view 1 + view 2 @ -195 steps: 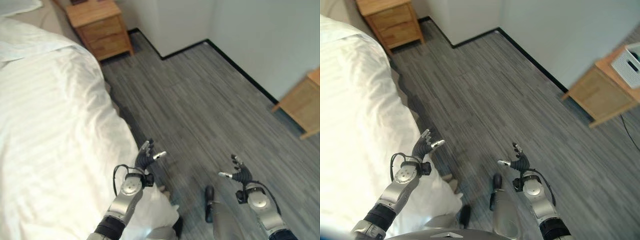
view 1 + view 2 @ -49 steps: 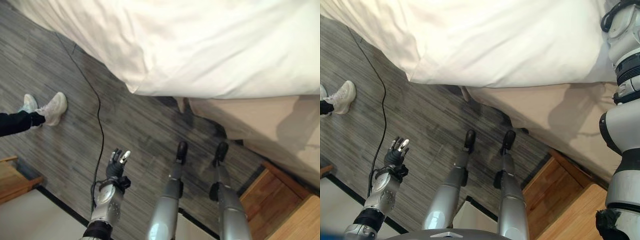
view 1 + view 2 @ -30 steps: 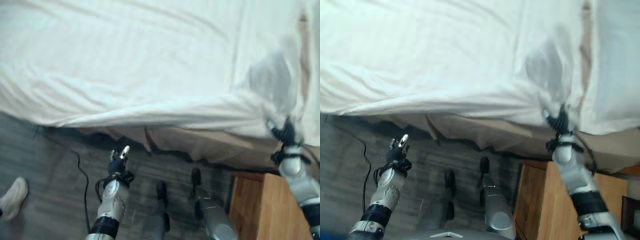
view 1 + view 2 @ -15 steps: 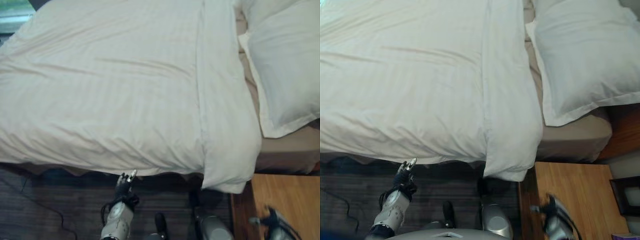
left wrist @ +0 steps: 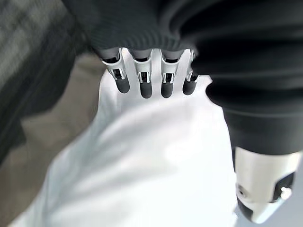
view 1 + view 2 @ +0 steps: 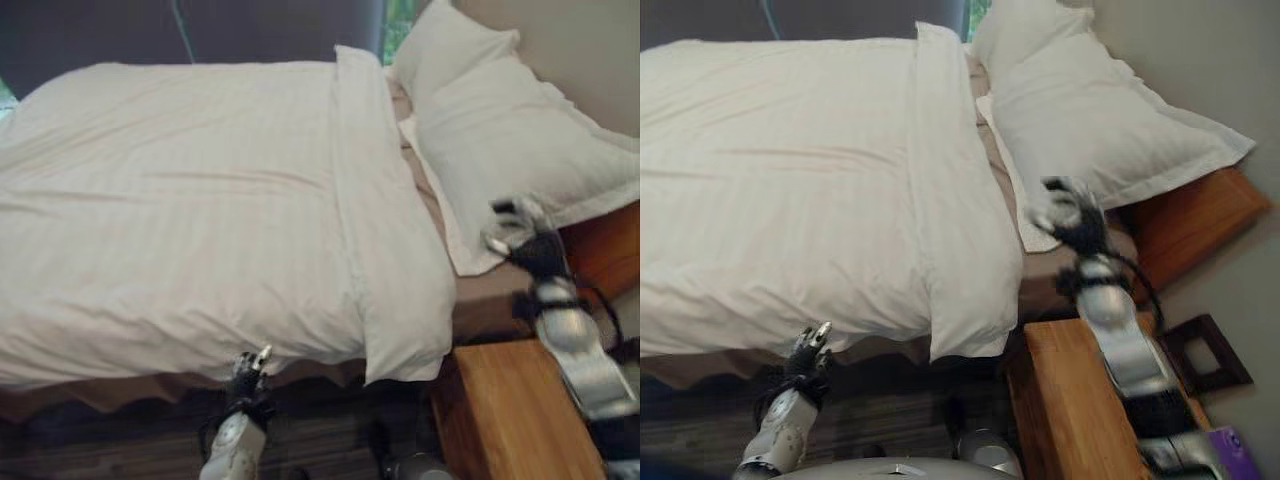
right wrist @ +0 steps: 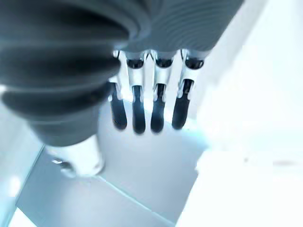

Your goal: Making the bed.

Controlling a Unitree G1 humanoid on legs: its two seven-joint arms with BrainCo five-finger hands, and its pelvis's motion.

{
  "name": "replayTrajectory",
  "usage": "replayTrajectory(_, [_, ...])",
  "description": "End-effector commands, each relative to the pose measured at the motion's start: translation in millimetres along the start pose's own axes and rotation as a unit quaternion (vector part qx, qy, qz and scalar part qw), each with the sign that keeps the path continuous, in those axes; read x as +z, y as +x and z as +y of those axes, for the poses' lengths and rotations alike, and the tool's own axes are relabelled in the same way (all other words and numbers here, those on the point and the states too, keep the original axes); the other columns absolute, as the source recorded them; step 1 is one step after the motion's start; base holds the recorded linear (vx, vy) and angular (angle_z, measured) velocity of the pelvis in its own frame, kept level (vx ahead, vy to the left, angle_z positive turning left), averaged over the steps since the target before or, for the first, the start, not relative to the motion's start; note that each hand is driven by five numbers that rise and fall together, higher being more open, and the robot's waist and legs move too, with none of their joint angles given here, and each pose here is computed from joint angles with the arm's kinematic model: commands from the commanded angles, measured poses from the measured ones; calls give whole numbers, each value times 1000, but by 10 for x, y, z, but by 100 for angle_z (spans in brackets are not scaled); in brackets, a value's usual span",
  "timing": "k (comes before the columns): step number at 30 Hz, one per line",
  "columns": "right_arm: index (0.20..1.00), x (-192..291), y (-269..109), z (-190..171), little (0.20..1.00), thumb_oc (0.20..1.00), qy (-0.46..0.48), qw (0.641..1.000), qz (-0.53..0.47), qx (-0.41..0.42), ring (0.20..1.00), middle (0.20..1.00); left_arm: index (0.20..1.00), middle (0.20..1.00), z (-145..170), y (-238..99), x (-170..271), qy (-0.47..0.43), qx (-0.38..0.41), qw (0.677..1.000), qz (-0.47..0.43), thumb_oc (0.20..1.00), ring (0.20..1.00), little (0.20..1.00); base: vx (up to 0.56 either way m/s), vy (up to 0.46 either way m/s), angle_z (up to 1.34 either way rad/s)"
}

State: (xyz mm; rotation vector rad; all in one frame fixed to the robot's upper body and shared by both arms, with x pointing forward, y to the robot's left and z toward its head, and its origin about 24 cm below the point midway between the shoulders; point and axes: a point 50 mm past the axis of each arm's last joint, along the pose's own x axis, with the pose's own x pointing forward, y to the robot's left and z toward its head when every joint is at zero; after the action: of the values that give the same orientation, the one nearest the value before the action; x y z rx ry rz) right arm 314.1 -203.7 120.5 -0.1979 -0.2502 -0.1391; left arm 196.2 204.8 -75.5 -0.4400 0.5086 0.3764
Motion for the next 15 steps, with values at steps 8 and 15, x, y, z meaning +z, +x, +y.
replayTrajectory(8, [200, 497, 584, 414, 200, 200, 429, 902, -50, -31, 200, 200, 1000, 1000, 12, 179, 269, 43, -16, 998, -37, 1000, 1000, 1000, -75, -43, 15])
replayTrajectory(15, [200, 424, 922, -96, 200, 200, 394, 910, -20, -130, 200, 200, 1000, 1000, 34, 232, 584, 34, -36, 994, -96, 1000, 1000, 1000, -87, 15, 27])
